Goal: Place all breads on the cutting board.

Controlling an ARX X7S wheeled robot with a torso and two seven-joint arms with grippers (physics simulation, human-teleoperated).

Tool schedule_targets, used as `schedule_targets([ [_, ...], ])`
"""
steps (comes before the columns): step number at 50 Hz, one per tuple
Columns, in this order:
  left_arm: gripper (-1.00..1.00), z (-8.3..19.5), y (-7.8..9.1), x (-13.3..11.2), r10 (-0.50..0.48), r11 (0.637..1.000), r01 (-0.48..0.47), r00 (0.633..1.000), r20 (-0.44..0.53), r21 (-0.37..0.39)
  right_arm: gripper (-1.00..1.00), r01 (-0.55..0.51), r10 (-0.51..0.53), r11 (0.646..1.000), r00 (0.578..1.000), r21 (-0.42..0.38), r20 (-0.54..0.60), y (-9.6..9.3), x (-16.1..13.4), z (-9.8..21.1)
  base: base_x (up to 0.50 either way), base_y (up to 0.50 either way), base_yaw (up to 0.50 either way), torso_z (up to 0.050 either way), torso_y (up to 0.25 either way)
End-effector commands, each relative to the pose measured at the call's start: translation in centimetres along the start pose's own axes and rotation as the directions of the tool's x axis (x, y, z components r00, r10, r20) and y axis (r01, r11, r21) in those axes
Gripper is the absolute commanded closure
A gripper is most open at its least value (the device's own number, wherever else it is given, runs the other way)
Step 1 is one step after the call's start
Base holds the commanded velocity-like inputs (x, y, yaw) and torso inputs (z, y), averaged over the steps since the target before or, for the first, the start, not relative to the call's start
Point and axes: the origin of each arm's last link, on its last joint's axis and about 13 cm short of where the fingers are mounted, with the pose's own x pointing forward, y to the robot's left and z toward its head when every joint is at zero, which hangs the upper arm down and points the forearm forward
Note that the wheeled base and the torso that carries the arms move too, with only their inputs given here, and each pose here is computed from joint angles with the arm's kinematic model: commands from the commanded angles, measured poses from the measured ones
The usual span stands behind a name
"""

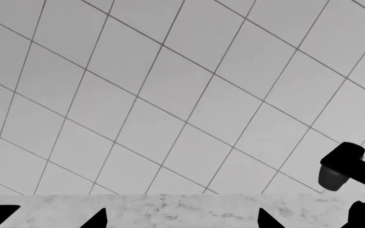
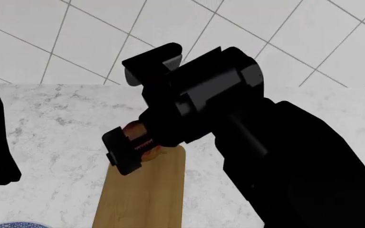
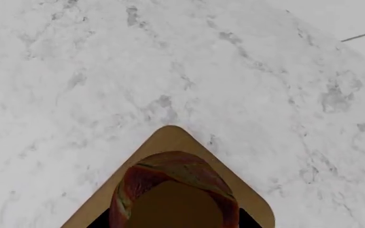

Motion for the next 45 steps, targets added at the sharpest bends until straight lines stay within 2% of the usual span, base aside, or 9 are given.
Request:
schedule_targets([
  [1,-1.00,-0.1,0.0,0.0,0.001,1.000,-0.001,1.000,-0.001,0.000,1.00,-0.024,0.024,1.000,0.999,-0.016,-0.022,0.1,0.9,-0.8,0.00,0.00,0.00,0.000,0.000],
  [26,-1.00,-0.1,0.1,0.1,0.001,1.000,-0.001,1.000,-0.001,0.000,1.00,-0.031,0.029,0.999,0.995,-0.025,-0.096,-0.1,2.3,-2.4,0.00,0.00,0.00,0.000,0.000],
  [27,-1.00,-0.1,0.0,0.1,0.001,1.000,-0.001,1.000,-0.002,0.000,-1.00,-0.036,0.032,0.999,0.994,-0.033,-0.102,0.0,2.3,-2.4,0.00,0.00,0.00,0.000,0.000],
  [36,-1.00,-0.1,0.0,0.1,0.002,1.000,-0.002,1.000,-0.002,0.000,-1.00,-0.034,0.030,0.999,0.995,-0.031,-0.100,0.0,2.2,-2.3,0.00,0.00,0.00,0.000,0.000],
  [45,-1.00,0.0,0.0,0.0,0.002,1.000,-0.002,1.000,0.001,0.003,-1.00,-0.014,0.013,0.999,1.000,-0.052,-0.015,-0.6,-1.3,0.8,0.00,0.00,0.00,0.000,0.000],
])
